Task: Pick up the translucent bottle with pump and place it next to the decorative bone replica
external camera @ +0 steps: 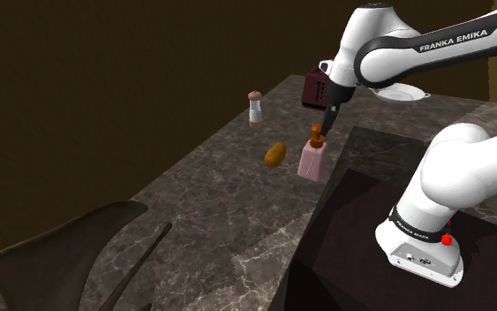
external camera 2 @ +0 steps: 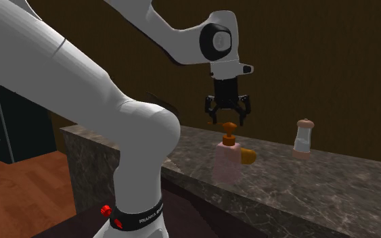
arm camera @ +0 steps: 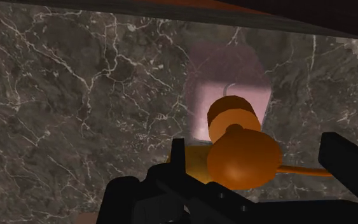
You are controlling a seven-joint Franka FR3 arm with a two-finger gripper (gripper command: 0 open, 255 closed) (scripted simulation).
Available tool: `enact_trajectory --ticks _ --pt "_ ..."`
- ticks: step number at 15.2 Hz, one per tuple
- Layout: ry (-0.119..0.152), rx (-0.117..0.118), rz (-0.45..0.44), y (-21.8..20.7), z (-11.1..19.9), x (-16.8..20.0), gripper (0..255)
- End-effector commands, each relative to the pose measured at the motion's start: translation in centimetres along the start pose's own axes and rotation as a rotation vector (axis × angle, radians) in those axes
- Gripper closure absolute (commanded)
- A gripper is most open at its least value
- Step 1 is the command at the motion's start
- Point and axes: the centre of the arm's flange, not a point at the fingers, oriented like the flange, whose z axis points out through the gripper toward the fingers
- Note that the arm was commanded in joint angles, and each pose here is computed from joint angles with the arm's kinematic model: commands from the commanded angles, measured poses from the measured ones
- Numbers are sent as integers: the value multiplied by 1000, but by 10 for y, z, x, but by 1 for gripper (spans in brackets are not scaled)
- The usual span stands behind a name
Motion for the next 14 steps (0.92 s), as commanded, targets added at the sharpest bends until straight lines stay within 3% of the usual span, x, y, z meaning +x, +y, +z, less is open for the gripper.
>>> enact_trajectory --ticks 1,6,13,14 --pt "2 -2 -4 1 12 1 0" --pt "2 -2 -4 1 36 1 0" --pt "2 -2 -4 1 36 1 0" --pt "2 -2 -4 1 36 1 255"
